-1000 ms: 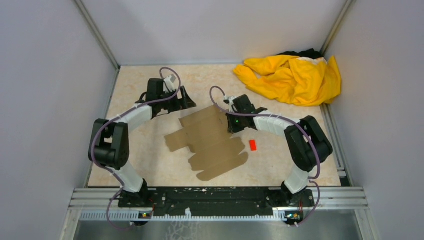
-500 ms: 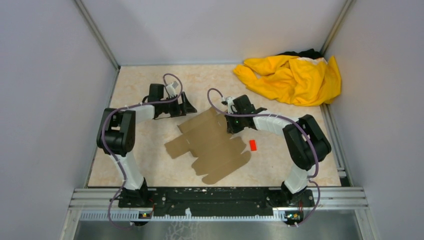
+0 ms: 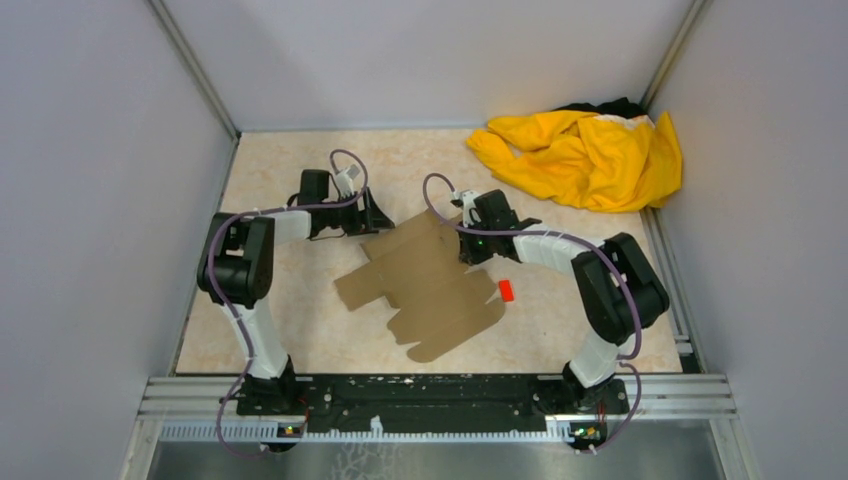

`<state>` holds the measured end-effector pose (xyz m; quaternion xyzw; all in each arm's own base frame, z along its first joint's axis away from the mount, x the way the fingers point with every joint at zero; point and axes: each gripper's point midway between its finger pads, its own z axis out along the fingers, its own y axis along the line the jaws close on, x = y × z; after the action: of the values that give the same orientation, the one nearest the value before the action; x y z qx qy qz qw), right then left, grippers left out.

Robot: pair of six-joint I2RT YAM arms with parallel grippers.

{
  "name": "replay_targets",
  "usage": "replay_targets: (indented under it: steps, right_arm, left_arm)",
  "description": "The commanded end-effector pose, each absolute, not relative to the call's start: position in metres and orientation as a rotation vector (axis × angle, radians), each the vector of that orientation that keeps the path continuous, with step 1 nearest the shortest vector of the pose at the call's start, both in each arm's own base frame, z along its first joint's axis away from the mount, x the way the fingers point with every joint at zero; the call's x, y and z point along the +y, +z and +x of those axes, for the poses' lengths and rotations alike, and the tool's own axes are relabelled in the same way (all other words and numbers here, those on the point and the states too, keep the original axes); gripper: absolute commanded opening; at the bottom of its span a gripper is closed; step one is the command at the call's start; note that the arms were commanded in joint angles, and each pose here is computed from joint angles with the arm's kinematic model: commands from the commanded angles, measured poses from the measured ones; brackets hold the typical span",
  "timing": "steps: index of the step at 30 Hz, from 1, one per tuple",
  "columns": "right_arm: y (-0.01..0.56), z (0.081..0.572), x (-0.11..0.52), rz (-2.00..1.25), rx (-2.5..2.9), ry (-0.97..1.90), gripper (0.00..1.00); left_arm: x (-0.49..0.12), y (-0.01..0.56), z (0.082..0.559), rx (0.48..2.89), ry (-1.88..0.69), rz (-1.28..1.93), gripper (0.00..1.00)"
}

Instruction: Fold the paper box

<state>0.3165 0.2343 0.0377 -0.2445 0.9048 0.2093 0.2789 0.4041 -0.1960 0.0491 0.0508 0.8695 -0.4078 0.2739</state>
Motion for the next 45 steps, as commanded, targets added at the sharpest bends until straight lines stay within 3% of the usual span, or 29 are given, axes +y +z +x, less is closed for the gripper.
replay_targets:
  steps: [1,10,20,29,34,40,45]
  right_arm:
    - [0.069,0.338,0.231,-0.588,2.312,0.552,0.0]
    - [0.078,0.344,0.238,-0.572,2.288,0.6,0.0]
    - [0.081,0.346,0.242,-0.574,2.29,0.618,0.0]
    - [0.082,0.35,0.244,-0.57,2.289,0.62,0.0]
    - [0.083,0.351,0.247,-0.568,2.285,0.634,0.0]
    - [0.083,0.352,0.25,-0.563,2.284,0.655,0.0]
    - [0.083,0.354,0.252,-0.558,2.283,0.664,0.0]
  left_arm:
    - [-0.202,0.048,0.404,2.318,-1.16,0.182,0.76]
    - [-0.216,0.061,0.397,2.265,-1.278,0.215,0.66]
    - [-0.223,0.06,0.397,2.276,-1.282,0.246,0.48]
    - [-0.226,0.055,0.396,2.302,-1.256,0.265,0.44]
    - [-0.228,0.048,0.396,2.326,-1.24,0.276,0.35]
    - [-0.231,0.043,0.394,2.347,-1.216,0.293,0.36]
    - [-0.23,0.039,0.394,2.364,-1.193,0.286,0.45]
